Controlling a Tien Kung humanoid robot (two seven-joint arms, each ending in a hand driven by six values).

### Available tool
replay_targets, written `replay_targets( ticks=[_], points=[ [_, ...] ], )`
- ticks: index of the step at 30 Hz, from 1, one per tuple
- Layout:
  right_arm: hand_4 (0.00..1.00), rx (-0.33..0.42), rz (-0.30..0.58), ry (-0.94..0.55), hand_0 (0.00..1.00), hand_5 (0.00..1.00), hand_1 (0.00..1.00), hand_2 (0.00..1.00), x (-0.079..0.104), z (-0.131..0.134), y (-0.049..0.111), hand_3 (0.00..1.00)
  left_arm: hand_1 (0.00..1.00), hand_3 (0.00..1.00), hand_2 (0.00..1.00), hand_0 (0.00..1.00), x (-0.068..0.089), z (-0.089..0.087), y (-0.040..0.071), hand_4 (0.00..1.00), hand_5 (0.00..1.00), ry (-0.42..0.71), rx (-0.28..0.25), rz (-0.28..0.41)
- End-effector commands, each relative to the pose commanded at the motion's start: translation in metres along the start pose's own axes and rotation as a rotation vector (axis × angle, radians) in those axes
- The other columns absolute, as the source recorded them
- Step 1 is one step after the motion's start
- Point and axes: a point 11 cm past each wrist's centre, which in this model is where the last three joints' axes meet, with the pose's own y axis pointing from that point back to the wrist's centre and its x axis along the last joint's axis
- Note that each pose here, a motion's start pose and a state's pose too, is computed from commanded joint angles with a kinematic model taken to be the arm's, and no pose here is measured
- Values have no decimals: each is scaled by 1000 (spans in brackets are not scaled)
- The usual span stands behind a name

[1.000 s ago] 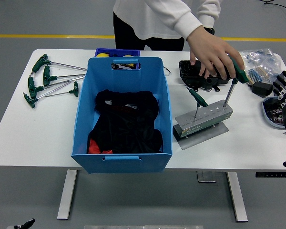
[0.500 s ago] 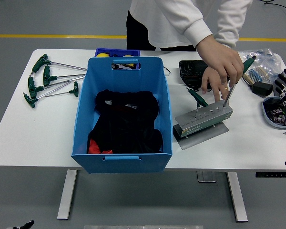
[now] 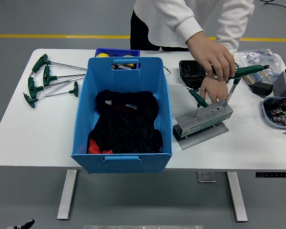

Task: Lift tool from toolbox,place it in box,lift tool from toolbox,place it in box

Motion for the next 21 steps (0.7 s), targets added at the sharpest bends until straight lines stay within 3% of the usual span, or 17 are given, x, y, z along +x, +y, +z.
replay_targets(
  ticks=[2, 3, 8, 9, 13, 14, 15, 20, 21],
  points=[
    [998, 37, -18, 91, 998, 979, 923, 940, 1, -10, -3, 956, 714, 634, 743, 713, 0, 0, 0, 632, 517, 1, 0, 0],
    [998, 55, -30, 135, 998, 869, 944, 962, 1, -16, -4, 974, 713, 633, 743, 712, 0, 0, 0, 633, 518, 1, 0, 0],
    [998, 194, -121, 437, 998, 869, 944, 962, -6, -52, -14, 974, 713, 633, 743, 712, -1, 2, 0, 633, 518, 1, -3, -2],
    [998, 217, -136, 483, 998, 781, 964, 974, -8, -57, -15, 991, 714, 634, 743, 712, -1, 2, 0, 632, 517, 1, -3, -2],
    [998, 339, -238, 735, 998, 781, 964, 974, -22, -77, -22, 991, 714, 634, 743, 712, -1, 4, 0, 632, 517, 1, -5, -3],
    [998, 362, -261, 780, 998, 781, 964, 974, -25, -80, -24, 991, 714, 634, 743, 712, -1, 4, 0, 632, 517, 1, -6, -3],
    [998, 385, -285, 824, 998, 631, 974, 973, -29, -84, -26, 990, 714, 634, 743, 712, -1, 4, 0, 632, 515, 1, -6, -3],
    [998, 458, -382, 949, 998, 631, 974, 973, -46, -91, -33, 990, 714, 634, 743, 712, -1, 4, 0, 632, 515, 3, -5, -3],
    [998, 467, -401, 977, 998, 552, 973, 965, -48, -90, -35, 976, 715, 633, 743, 713, -1, 4, 0, 634, 517, 3, -6, -4]
  ],
)
